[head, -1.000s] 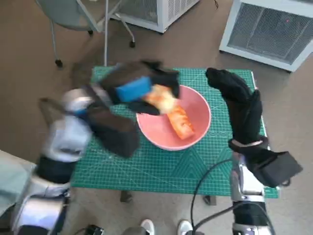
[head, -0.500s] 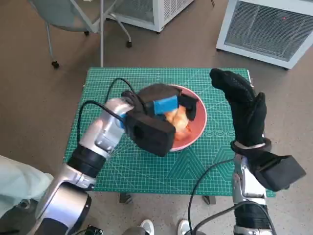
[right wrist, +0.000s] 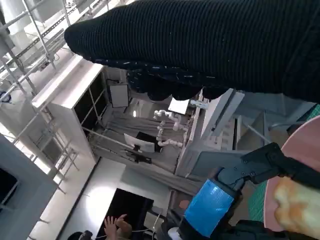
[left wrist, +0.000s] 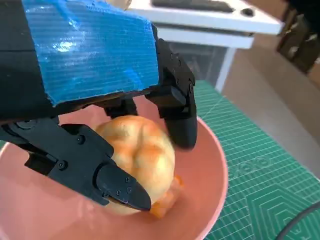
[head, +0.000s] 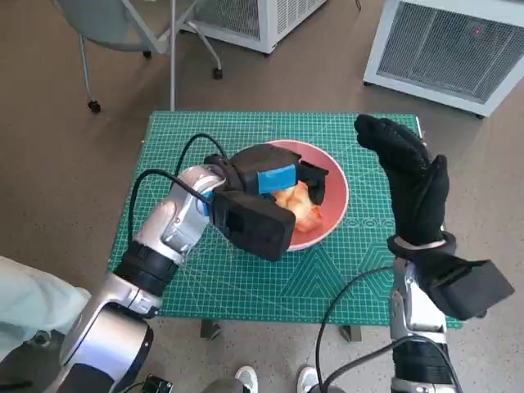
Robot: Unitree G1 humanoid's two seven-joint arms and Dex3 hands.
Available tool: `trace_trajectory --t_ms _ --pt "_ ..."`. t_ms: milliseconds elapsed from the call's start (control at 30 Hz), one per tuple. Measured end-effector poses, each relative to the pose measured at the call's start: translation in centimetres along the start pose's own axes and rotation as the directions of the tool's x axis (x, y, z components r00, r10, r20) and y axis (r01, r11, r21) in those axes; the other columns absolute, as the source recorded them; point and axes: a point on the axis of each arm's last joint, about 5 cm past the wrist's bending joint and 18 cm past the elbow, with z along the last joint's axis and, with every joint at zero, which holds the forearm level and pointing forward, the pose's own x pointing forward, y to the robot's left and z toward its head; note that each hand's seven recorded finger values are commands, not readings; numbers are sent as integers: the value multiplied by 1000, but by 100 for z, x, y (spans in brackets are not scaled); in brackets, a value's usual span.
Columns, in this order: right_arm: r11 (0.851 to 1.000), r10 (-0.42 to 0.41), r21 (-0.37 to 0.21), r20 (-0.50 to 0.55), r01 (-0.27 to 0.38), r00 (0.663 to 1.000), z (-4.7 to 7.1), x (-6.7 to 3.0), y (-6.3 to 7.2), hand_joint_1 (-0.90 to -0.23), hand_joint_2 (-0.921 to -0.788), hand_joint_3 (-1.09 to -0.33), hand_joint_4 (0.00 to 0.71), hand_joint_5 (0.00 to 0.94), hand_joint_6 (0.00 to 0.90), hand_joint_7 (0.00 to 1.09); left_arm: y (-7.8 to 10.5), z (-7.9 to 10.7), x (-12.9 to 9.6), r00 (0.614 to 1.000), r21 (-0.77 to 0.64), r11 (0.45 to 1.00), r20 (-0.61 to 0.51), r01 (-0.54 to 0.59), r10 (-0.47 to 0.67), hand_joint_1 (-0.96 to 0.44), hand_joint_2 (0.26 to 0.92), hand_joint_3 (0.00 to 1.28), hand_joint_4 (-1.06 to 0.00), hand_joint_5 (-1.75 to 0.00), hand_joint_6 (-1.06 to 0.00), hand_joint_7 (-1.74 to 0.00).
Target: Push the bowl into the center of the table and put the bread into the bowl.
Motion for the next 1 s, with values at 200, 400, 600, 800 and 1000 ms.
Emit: trace_trajectory --t_ms 200,400,600,800,1000 --pt "1000 0 1 -2 0 1000 -5 0 4 -680 -921 -746 191 1 -1 473 -5 6 -60 1000 2 1000 7 -21 21 -263 886 19 -207 -8 -352 -32" --pt "1000 -1 1 -7 1 1000 -13 -6 -1 -683 -921 -745 192 1 -1 473 94 -26 -226 992 -20 994 54 -110 111 -334 885 12 -77 -1 -274 -4" --pt "1000 -1 1 -8 1 1000 -14 -4 -3 -684 -921 -744 193 1 -1 475 249 -75 -408 978 -101 975 51 -196 202 -366 886 8 -7 1 -214 0" --pt "1000 0 2 -8 0 1000 -13 2 -2 -685 -921 -742 194 2 -1 476 330 -78 -562 961 -198 949 73 -247 265 -365 884 5 0 1 -206 -1" --pt "1000 4 1 -6 -4 1000 0 28 -6 -685 -921 -741 195 2 -1 478 346 -142 -702 934 -315 904 112 -289 338 -360 885 5 1 1 -205 -1"
